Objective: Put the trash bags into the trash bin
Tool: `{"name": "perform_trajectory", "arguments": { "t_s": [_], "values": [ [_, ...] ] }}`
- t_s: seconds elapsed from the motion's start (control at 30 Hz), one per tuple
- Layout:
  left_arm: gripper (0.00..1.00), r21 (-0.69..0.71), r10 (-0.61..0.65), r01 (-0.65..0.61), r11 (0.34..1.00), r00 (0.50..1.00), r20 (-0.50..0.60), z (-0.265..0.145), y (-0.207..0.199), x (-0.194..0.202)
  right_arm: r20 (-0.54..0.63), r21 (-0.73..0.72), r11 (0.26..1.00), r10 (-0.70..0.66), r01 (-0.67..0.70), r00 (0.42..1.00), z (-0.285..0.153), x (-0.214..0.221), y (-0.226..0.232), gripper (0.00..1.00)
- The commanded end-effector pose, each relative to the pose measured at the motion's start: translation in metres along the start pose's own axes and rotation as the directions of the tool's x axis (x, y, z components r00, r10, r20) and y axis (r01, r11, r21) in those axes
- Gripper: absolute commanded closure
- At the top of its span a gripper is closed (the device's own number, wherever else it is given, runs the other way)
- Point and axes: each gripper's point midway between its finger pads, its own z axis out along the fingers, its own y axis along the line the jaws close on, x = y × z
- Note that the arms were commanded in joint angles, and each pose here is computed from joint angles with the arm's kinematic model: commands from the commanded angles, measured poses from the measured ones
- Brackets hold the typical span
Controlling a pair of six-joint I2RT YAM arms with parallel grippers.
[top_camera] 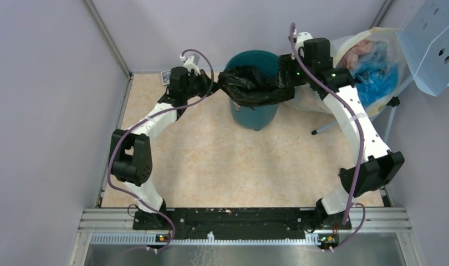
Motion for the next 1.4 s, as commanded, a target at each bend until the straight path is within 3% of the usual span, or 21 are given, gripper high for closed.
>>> {"name": "perform_trajectory", "arguments": {
  "t_s": [0.0,0.13,0.27,0.67,0.73,0.77,0.87,1.1,1.37],
  "values": [
    [1.0,0.047,0.027,-0.029,0.998,0.999,0.043,0.005,-0.01,-0.018,0.007,-0.016,0.963,-0.27,0.27,0.963,-0.008,-0.018,0.025,0.38],
    [1.0,0.048,0.016,-0.018,0.999,0.999,0.036,0.006,-0.008,-0.014,-0.006,-0.078,0.918,-0.39,0.388,0.921,0.002,-0.024,0.048,0.38],
    [1.0,0.05,0.018,-0.02,0.999,0.999,0.029,0.007,-0.007,-0.012,-0.099,-0.112,0.865,-0.499,0.489,0.861,0.021,-0.006,0.06,0.39],
    [1.0,0.055,0.024,-0.026,0.998,0.999,0.034,0.007,-0.009,-0.015,-0.189,-0.131,0.851,-0.525,0.509,0.83,0.047,0.016,0.058,0.41],
    [1.0,0.056,0.019,-0.021,0.998,0.999,0.035,0.008,-0.009,-0.015,-0.194,-0.132,0.849,-0.529,0.512,0.826,0.049,0.017,0.058,0.5],
    [1.0,0.058,0.017,-0.019,0.998,0.999,0.035,0.008,-0.01,-0.016,-0.193,-0.13,0.848,-0.529,0.513,0.826,0.049,0.016,0.057,0.59],
    [1.0,0.063,0.017,-0.019,0.998,0.999,0.036,0.009,-0.011,-0.017,-0.157,-0.073,0.87,-0.492,0.487,0.856,0.047,-0.001,0.055,1.0],
    [1.0,0.061,0.012,-0.014,0.998,0.999,0.033,0.011,-0.01,-0.017,0.005,0.042,0.947,-0.319,0.319,0.948,0.03,-0.061,0.033,1.0],
    [1.0,0.062,0.006,-0.008,0.998,1.0,0.03,0.014,-0.008,-0.017,0.06,0.143,0.987,-0.081,0.071,0.995,0.045,-0.078,-0.028,1.0]
  ]
}}
